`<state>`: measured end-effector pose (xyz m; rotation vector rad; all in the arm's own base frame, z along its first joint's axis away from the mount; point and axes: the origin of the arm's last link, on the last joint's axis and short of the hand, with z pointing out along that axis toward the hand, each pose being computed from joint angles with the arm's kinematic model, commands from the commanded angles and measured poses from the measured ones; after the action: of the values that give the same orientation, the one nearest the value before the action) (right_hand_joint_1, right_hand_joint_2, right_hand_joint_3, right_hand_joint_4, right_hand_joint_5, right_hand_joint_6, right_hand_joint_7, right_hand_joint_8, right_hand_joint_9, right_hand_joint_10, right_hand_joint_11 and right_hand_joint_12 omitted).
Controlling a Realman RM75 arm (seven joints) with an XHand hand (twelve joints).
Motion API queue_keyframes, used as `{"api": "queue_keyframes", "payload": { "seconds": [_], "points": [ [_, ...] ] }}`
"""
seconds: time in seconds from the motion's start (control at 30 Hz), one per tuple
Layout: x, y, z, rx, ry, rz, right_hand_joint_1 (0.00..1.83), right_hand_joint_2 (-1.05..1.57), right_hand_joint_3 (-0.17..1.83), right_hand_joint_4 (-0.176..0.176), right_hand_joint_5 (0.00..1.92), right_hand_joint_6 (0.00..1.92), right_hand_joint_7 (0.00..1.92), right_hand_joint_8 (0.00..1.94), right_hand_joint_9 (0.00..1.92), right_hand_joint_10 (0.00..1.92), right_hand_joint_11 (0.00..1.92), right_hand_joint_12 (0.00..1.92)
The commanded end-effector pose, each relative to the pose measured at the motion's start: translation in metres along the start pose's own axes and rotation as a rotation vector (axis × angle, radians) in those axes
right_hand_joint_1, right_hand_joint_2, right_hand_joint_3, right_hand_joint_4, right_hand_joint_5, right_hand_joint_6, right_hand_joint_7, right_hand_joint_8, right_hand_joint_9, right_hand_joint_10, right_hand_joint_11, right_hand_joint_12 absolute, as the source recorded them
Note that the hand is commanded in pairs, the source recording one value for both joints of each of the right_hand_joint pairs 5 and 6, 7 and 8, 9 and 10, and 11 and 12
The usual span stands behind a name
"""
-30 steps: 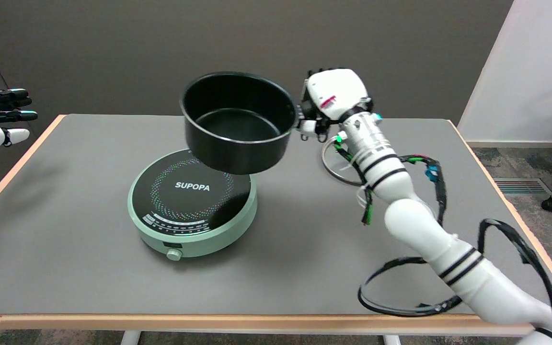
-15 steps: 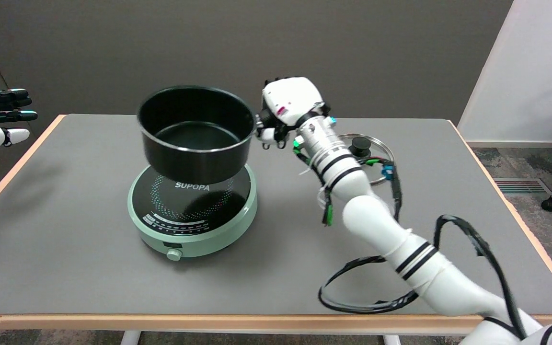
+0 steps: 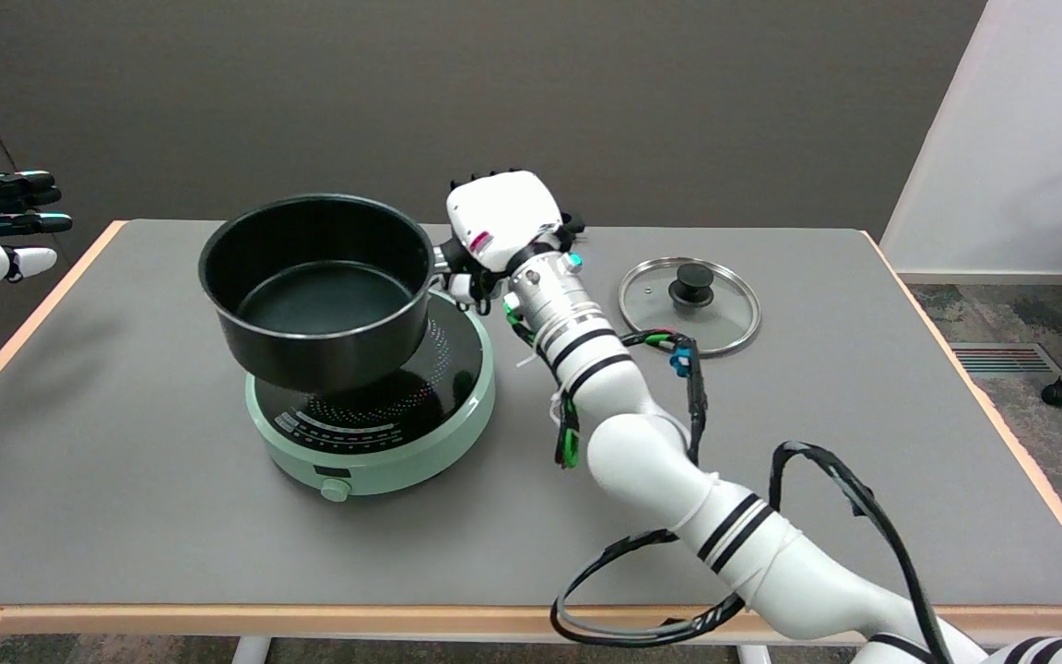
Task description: Place the soup pot onto the induction stove.
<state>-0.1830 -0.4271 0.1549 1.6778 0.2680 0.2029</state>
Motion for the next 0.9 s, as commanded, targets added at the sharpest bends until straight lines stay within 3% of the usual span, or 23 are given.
{"api": "queue_keyframes", "payload": {
  "seconds": [0.03, 0.9],
  "points": [
    [-0.016, -0.021, -0.007, -0.026, 0.010, -0.088, 1.00, 1.28, 0.61, -0.091, 1.73, 1.73, 1.73, 1.73, 1.73, 1.73, 1.73, 1.73],
    [-0.041, -0.007, -0.012, -0.072, -0.042, -0.104, 0.99, 1.29, 0.60, -0.091, 1.72, 1.72, 1.72, 1.72, 1.72, 1.72, 1.72, 1.72]
  ]
}}
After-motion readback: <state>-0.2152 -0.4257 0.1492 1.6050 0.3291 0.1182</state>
